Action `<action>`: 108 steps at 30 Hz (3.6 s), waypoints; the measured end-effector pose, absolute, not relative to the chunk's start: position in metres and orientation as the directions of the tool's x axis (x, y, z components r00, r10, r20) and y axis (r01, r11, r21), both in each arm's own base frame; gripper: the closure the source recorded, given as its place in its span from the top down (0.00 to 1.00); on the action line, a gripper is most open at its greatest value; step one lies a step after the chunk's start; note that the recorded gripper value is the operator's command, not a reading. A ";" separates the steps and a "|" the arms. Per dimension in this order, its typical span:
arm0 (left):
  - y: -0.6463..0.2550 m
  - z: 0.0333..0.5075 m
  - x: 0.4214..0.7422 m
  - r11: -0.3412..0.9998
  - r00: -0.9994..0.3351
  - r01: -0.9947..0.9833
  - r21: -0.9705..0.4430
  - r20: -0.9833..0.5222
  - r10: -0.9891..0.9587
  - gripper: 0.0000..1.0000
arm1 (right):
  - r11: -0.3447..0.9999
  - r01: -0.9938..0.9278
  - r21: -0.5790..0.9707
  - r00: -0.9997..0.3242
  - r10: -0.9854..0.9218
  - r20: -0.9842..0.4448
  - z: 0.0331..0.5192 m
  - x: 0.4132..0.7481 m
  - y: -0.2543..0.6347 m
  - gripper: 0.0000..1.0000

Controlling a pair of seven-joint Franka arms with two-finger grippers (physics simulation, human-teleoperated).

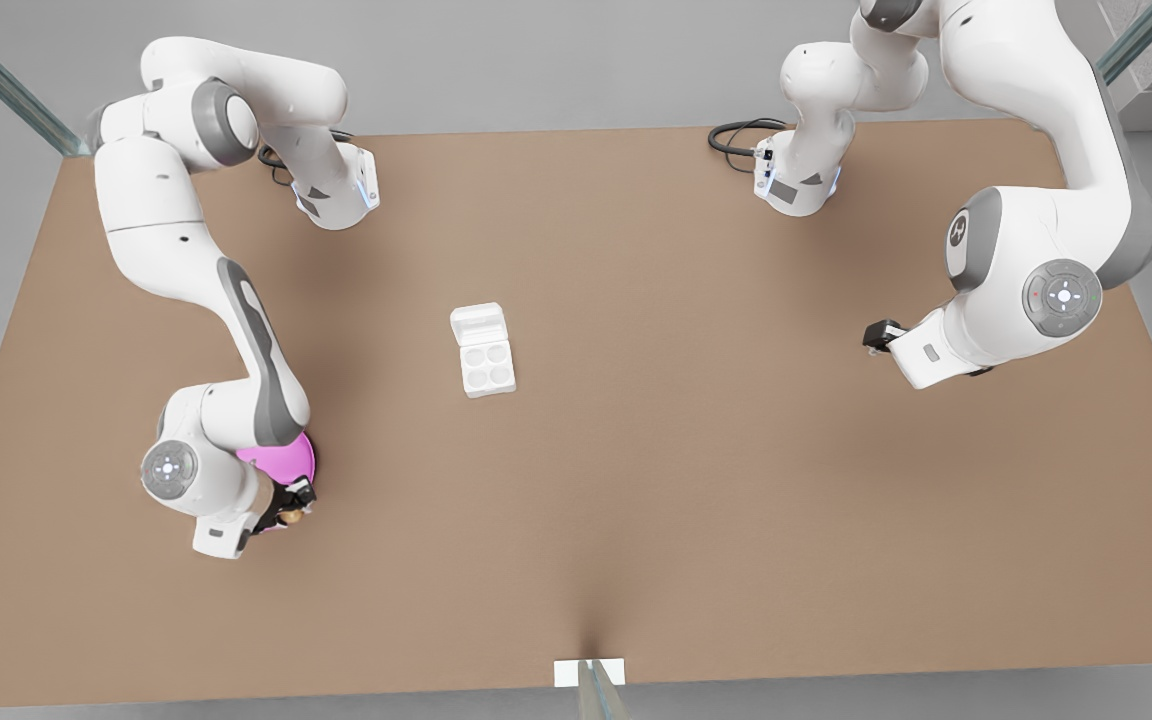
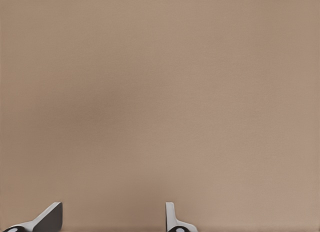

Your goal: Pack egg into the box and close the box lid

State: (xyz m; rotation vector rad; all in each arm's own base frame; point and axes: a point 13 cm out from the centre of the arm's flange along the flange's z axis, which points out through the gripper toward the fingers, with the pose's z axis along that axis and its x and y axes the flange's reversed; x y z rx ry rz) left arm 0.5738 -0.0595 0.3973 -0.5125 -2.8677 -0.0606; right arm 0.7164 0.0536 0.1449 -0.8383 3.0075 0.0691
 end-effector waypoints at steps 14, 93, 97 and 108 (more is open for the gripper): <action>-0.059 0.396 0.574 0.938 -0.913 0.346 0.000 0.231 0.337 1.00 | 0.912 -0.358 0.200 -0.929 -0.370 0.025 0.189 0.668 0.288 0.44; -0.058 0.377 0.579 0.938 -0.907 0.346 -0.001 0.254 0.335 1.00 | 0.923 0.358 0.141 -0.914 0.316 0.254 0.119 0.437 0.353 0.47; -0.058 0.373 0.580 0.938 -0.906 0.347 -0.002 0.256 0.335 1.00 | 0.923 0.363 0.132 -0.912 0.322 0.255 0.118 0.434 0.350 1.00; -0.164 0.338 0.543 0.866 -0.808 0.499 -0.020 0.351 0.473 0.21 | 0.748 0.541 0.384 -0.765 0.627 -0.143 0.316 0.797 0.061 1.00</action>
